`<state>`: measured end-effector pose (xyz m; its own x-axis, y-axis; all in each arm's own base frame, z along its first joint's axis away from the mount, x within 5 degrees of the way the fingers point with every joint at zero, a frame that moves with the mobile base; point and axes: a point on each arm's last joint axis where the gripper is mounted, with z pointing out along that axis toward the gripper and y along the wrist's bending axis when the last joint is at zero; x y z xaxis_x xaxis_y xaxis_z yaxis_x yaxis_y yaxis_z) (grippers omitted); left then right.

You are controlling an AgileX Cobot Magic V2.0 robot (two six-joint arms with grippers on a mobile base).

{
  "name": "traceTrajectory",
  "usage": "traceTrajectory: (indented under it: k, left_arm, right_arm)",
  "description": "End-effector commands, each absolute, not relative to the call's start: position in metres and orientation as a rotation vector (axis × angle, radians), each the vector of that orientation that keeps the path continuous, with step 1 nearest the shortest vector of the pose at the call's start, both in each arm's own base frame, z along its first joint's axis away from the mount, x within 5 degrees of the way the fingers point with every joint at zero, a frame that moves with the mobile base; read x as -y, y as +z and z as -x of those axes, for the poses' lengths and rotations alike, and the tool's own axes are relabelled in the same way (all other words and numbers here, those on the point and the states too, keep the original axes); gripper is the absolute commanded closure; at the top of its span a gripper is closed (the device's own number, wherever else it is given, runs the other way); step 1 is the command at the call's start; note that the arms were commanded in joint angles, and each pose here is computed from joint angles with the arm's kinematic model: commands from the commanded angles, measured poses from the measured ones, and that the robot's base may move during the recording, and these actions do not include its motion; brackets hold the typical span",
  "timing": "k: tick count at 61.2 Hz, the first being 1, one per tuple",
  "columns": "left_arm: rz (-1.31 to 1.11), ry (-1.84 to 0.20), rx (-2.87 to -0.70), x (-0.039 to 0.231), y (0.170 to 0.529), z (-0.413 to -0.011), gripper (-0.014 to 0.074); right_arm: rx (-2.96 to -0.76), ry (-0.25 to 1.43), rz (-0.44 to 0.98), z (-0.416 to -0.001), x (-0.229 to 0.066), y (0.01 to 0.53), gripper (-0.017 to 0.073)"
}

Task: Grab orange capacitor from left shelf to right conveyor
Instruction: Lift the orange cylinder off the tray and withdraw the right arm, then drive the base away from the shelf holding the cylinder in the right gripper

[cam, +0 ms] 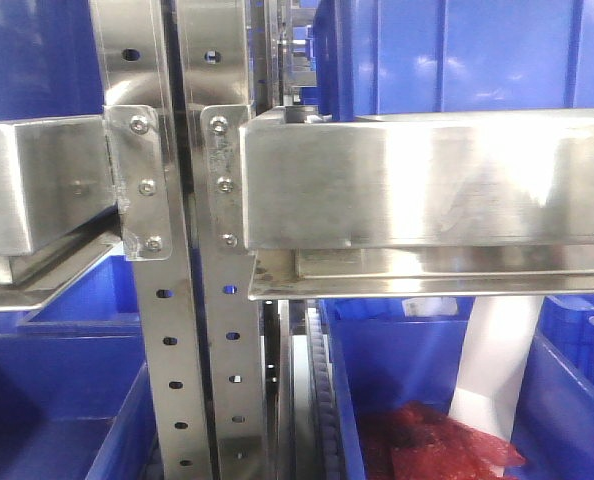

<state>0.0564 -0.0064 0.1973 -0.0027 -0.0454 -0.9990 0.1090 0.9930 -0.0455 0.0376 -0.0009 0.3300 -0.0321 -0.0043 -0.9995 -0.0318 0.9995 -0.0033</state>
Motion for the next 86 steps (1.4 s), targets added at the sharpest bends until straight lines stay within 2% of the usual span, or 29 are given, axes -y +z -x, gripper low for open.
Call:
traceTrajectory:
  k: [1,86]
  left_arm:
    - [-0.043,-0.129,-1.464,0.0059,0.2072,-0.0549,0.0720]
    - [-0.040,-0.126,-1.464,0.0057,0.2072,-0.0549,0.0720]
  right_arm:
    - [-1.477,0.017,0.027,-0.0288,0.0013,0.3466,0.0504]
    - [-1.475,0.017,0.027,-0.0278,0.0014,0.3464,0.0504]
